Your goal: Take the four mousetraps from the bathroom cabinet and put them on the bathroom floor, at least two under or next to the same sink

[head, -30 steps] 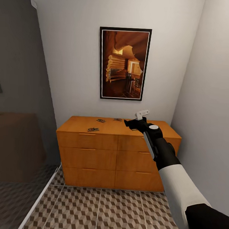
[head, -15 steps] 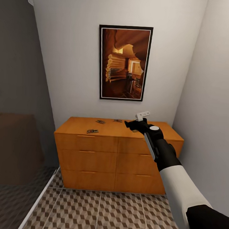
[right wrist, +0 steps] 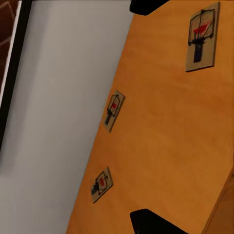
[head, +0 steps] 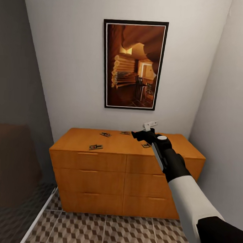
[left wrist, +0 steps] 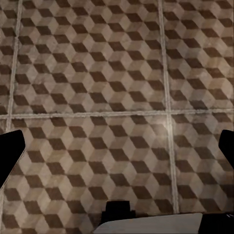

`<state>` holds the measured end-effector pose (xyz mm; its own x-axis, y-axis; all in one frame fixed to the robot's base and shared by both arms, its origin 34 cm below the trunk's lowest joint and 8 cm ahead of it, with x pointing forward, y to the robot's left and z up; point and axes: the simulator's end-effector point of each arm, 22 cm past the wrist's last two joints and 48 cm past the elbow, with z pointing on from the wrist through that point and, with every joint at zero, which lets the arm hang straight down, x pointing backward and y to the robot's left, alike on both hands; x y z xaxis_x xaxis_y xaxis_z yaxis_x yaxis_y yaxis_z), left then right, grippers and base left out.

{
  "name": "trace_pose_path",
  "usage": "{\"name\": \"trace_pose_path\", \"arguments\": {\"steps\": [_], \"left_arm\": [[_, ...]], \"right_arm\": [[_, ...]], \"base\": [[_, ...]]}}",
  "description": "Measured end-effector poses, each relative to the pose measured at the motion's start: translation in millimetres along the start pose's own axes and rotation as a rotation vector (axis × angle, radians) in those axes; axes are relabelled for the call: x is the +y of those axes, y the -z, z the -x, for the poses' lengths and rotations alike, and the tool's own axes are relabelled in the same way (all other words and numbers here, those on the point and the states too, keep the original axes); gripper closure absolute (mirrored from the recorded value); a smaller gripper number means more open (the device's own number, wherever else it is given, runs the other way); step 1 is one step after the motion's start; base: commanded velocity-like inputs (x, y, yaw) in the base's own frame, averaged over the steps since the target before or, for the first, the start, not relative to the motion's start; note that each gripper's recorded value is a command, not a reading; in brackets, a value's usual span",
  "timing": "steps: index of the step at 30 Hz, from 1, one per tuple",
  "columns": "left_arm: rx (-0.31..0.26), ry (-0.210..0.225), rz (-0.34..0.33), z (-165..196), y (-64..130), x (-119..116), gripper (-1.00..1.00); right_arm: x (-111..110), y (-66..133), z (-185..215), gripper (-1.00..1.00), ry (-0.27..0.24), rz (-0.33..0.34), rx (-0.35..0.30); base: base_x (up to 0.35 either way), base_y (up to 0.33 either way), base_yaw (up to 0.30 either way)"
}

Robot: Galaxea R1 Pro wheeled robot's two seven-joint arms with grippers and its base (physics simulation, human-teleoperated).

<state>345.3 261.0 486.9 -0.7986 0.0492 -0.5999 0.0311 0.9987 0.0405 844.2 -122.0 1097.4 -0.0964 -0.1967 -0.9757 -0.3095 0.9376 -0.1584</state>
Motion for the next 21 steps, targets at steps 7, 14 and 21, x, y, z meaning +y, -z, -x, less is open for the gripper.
{"name": "trace_pose_path", "arguments": {"steps": [7, 14, 21], "left_arm": [[0.079, -0.011, 0.011, -40.4, 13.2, 10.6, -1.0], [0.053, -0.015, 0.018, -48.3, 22.0, 17.0, -1.0], [0.05, -0.015, 0.019, -49.0, 23.0, 17.9, -1.0]], "right_arm": [[3.6, -4.4, -13.5, -1.0, -0.013, 0.015, 0.024], [13.7, -11.8, -25.9, -1.0, -0.016, 0.034, 0.019], [20.1, -12.5, -26.8, -1.0, -0.017, 0.057, 0.017]], "base": [[0.056, 0.03, 0.0], [-0.009, 0.003, 0.0], [0.0, 0.0, 0.0]]}}
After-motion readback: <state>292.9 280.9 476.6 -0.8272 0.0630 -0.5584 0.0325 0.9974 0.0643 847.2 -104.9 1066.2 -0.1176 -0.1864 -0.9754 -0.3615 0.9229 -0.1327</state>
